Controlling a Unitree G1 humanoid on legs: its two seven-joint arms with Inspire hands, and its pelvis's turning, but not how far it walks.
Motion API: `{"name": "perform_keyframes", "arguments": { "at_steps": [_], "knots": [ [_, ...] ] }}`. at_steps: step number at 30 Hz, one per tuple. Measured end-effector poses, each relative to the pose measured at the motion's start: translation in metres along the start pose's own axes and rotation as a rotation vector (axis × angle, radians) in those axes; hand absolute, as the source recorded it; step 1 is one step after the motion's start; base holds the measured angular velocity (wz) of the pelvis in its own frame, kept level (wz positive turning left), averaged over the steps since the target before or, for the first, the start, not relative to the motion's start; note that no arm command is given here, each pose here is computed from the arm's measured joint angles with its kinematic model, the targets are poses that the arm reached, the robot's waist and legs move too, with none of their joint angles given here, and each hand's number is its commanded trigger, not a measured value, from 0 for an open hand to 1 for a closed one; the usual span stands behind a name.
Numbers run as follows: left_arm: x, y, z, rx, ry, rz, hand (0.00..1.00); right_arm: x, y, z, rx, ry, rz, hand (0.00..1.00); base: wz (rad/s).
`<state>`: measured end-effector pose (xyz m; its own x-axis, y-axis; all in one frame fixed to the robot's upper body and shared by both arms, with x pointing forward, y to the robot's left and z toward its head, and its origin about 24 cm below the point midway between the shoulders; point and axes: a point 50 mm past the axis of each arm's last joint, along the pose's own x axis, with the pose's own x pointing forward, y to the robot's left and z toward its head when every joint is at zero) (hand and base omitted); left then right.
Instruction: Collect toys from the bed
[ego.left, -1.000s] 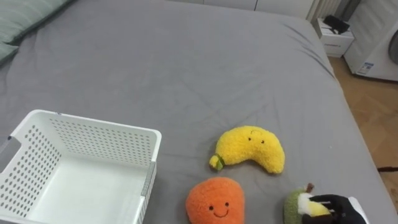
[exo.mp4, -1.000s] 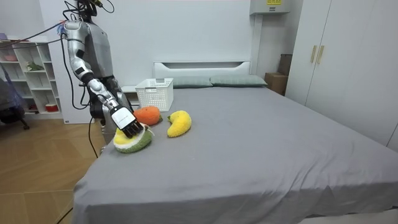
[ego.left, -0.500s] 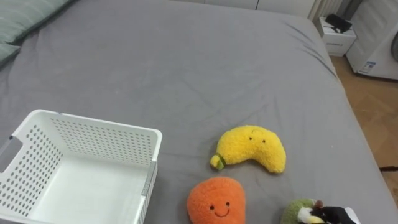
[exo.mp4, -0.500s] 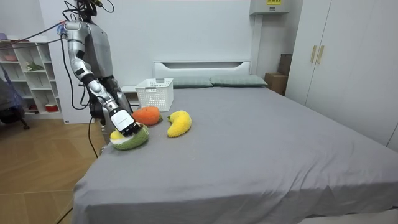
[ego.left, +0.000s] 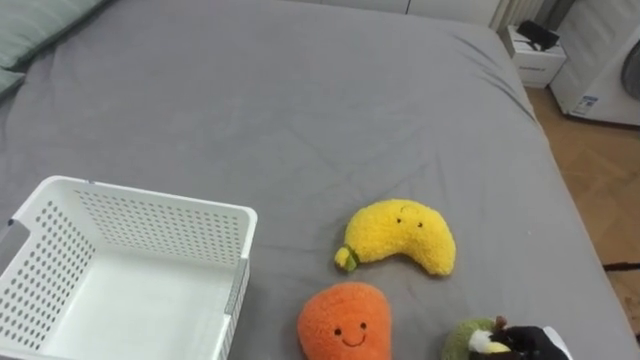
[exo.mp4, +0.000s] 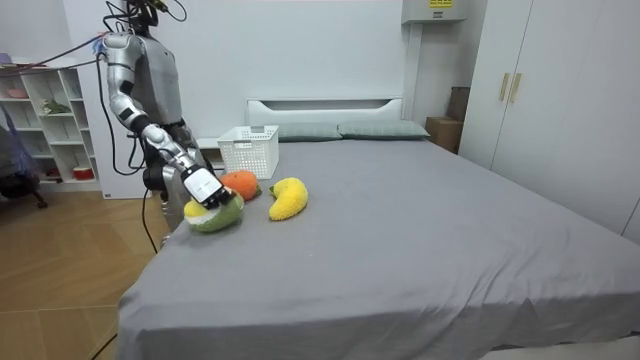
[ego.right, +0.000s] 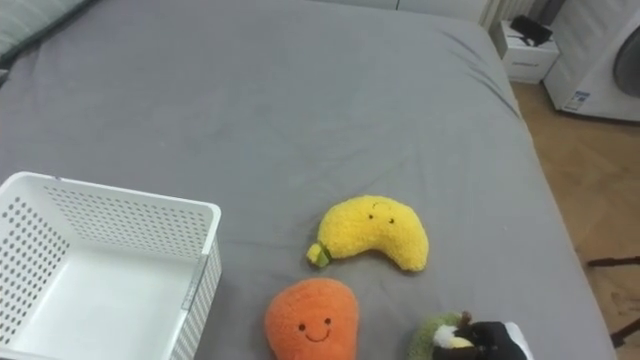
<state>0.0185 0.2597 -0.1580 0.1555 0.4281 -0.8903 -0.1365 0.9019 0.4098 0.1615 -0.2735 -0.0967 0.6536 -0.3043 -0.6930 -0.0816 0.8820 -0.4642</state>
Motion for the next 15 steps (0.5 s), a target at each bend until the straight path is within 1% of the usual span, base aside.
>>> {"name": "perform_keyframes", "arguments": {
  "at_steps": [3, 5, 7, 12, 15],
  "knots": [
    [0.001, -0.001, 0.007, -0.021, -0.014, -0.006, 0.0, -0.004, -0.005, 0.032, 0.019, -0.137, -0.008, 1.0, -0.03],
    [0.001, -0.001, 0.01, -0.025, -0.022, -0.009, 0.0, -0.011, -0.012, 0.061, 0.02, -0.267, -0.026, 1.0, -0.04],
    [0.001, -0.001, 0.011, -0.027, -0.024, -0.008, 0.0, -0.016, -0.015, 0.075, 0.018, -0.332, -0.038, 1.0, 0.0],
    [0.001, -0.002, 0.011, -0.027, -0.022, -0.01, 0.0, -0.022, -0.019, 0.093, 0.013, -0.407, -0.037, 1.0, 0.0],
    [0.0, -0.004, 0.006, -0.038, -0.009, -0.015, 0.0, -0.026, -0.021, 0.101, 0.016, -0.44, -0.026, 1.0, 0.0]
  ]
}}
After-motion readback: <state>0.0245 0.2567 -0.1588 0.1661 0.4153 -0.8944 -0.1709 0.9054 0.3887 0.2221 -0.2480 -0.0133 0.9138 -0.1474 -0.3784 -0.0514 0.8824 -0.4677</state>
